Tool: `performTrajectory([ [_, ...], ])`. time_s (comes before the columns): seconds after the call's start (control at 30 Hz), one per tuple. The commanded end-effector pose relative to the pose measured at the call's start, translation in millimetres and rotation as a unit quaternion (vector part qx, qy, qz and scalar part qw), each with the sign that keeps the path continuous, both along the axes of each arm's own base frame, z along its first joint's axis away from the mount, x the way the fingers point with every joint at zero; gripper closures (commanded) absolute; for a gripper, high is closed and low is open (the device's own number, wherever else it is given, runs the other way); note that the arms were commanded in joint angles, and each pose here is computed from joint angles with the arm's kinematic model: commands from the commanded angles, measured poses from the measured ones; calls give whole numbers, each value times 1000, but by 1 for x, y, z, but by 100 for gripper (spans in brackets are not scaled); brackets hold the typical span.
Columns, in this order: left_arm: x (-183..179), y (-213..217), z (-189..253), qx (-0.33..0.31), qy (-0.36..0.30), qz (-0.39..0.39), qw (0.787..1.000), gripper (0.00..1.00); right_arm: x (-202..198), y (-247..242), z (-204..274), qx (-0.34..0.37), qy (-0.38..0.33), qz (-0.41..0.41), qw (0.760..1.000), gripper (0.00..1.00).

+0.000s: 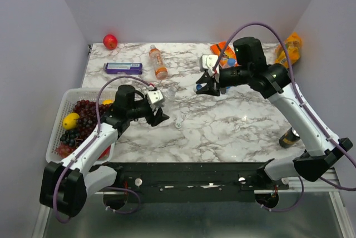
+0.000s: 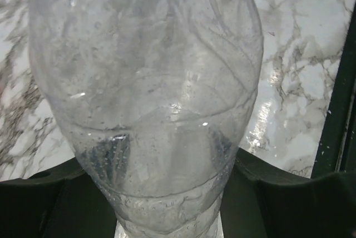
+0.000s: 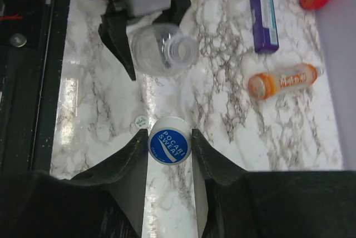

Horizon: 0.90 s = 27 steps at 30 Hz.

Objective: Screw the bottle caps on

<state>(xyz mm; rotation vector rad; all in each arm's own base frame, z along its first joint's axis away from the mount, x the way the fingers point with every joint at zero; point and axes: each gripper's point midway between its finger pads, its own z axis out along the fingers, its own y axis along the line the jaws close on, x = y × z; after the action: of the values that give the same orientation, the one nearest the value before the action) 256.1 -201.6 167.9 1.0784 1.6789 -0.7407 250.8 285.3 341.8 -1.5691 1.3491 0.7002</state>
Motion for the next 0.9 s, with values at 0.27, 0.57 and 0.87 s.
performTrajectory([
  [0.27, -25, -64, 7, -4, -77, -139, 987, 100, -60, -3, -8, -44, -95, 218, 970, 66],
  [0.57, -37, -82, 12, -1, -92, -170, 981, 100, -65, 7, -22, -40, -90, 245, 964, 66],
  [0.87, -38, -88, 18, -3, -108, -173, 979, 100, -68, 4, -38, -64, -68, 269, 958, 65],
])
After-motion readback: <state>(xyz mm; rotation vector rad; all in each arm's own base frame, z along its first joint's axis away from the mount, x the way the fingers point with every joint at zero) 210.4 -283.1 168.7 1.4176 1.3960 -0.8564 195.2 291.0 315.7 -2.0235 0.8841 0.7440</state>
